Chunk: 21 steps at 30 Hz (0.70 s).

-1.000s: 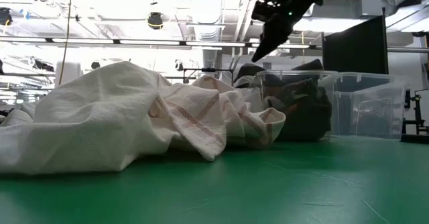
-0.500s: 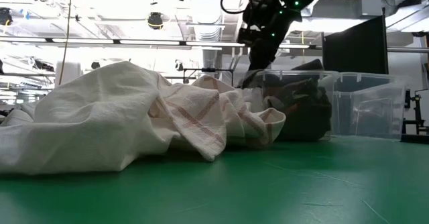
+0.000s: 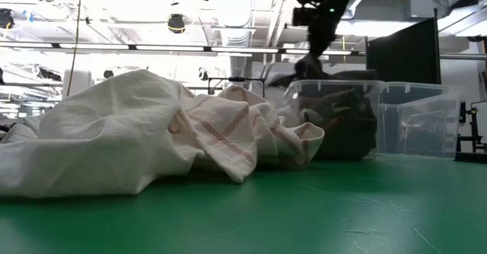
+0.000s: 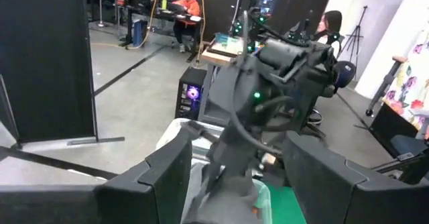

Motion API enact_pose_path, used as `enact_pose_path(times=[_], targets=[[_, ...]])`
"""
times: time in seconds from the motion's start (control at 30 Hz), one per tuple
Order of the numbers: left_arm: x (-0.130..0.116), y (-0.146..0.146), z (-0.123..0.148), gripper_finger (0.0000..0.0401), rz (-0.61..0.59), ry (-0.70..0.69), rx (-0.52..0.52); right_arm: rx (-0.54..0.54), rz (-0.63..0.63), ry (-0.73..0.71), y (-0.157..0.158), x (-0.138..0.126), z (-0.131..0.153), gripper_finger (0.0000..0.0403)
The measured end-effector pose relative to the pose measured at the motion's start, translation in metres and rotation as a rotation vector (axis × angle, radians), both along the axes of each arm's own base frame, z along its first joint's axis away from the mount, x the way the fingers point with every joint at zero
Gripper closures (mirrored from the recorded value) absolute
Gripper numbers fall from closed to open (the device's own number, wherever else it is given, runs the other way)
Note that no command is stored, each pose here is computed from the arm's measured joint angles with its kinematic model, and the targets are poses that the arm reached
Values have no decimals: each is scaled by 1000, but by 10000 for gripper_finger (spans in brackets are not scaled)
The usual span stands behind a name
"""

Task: Sort towels by color in basket
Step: Put the dark gray towel into the left transparent bin

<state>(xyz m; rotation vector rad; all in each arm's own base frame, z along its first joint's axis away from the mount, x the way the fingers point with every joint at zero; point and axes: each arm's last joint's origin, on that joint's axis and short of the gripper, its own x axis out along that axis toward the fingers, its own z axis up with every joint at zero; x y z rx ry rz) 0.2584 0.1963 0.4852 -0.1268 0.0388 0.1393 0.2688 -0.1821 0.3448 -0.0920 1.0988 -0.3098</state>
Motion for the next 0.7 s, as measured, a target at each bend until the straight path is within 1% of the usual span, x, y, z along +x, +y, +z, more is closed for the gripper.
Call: enact_pose_path(times=[0.1,0.17,0.23,0.3,0.4,0.57,0.7], targets=[[0,0,0,177,0,0,0,77,-63,104,-8,-22,-4,384],[0,0,0,177,0,-1,0,139,-132,166,-17,-34,-11,384],[0,0,0,177,0,-2,-3,188,-205,199,-28,-42,-24,384],[0,0,0,177,0,-2,-4,219,-236,219,-37,-43,-40,384],[0,0,0,177,0,-3,-7,223,-200,221,-43,-34,-64,384],[0,0,0,177,1,-4,-23,288,-108,280,-43,-14,-109,384],[0,0,0,177,1,-4,-22,311,-48,342,-40,-3,-126,378]])
